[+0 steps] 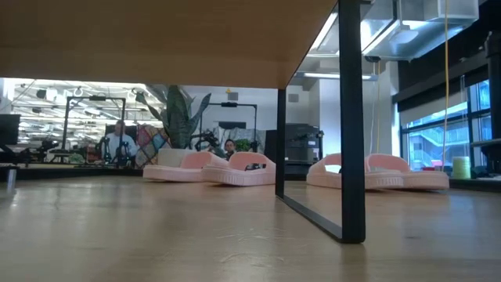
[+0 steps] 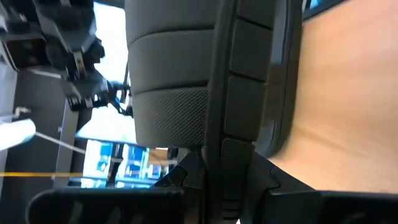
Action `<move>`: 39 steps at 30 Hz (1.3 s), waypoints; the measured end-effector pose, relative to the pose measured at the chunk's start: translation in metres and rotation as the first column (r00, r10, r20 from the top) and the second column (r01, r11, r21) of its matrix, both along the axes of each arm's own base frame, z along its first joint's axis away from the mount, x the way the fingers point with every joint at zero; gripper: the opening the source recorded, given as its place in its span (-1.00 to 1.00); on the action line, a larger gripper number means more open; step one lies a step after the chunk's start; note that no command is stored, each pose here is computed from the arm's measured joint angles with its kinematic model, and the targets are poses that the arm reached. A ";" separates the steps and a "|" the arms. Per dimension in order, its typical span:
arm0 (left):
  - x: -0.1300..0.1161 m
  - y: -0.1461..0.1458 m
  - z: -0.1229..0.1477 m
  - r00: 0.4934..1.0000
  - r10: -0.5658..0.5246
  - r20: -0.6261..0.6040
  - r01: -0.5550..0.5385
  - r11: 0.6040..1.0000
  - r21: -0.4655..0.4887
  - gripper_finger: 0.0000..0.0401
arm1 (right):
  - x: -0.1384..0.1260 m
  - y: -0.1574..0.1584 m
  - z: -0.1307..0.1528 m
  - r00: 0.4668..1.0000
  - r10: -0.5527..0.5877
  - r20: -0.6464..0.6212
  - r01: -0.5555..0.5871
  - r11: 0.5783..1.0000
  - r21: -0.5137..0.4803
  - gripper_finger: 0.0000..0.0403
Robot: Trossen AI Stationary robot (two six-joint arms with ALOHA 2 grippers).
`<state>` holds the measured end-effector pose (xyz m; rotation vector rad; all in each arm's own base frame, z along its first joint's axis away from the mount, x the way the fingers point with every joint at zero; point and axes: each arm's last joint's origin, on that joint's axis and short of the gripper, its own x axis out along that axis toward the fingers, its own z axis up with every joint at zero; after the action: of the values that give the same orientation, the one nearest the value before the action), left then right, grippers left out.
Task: Pick and place slides into the shelf
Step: Put the black slide on the shelf
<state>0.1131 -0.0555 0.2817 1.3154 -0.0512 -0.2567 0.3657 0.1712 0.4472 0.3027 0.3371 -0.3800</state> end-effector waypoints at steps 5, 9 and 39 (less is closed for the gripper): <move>0.001 0.000 0.002 0.998 -0.059 0.016 0.060 0.998 -0.036 -0.78 | 0.000 0.000 0.000 1.000 0.002 0.000 -0.002 1.000 0.000 0.25; 0.002 -0.001 0.002 0.997 -0.070 0.015 0.070 0.997 -0.037 -0.78 | 0.002 0.002 -0.002 1.000 -0.001 -0.001 0.001 1.000 0.004 0.25; 0.010 -0.002 0.007 0.995 0.036 0.089 -0.041 0.998 0.057 -0.78 | 0.046 0.064 -0.066 0.987 -0.153 -0.056 0.109 0.366 0.924 0.25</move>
<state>0.1235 -0.0575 0.2884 1.3843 -0.0936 -0.1686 0.4122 0.2349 0.3815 1.5026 0.4709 -0.3017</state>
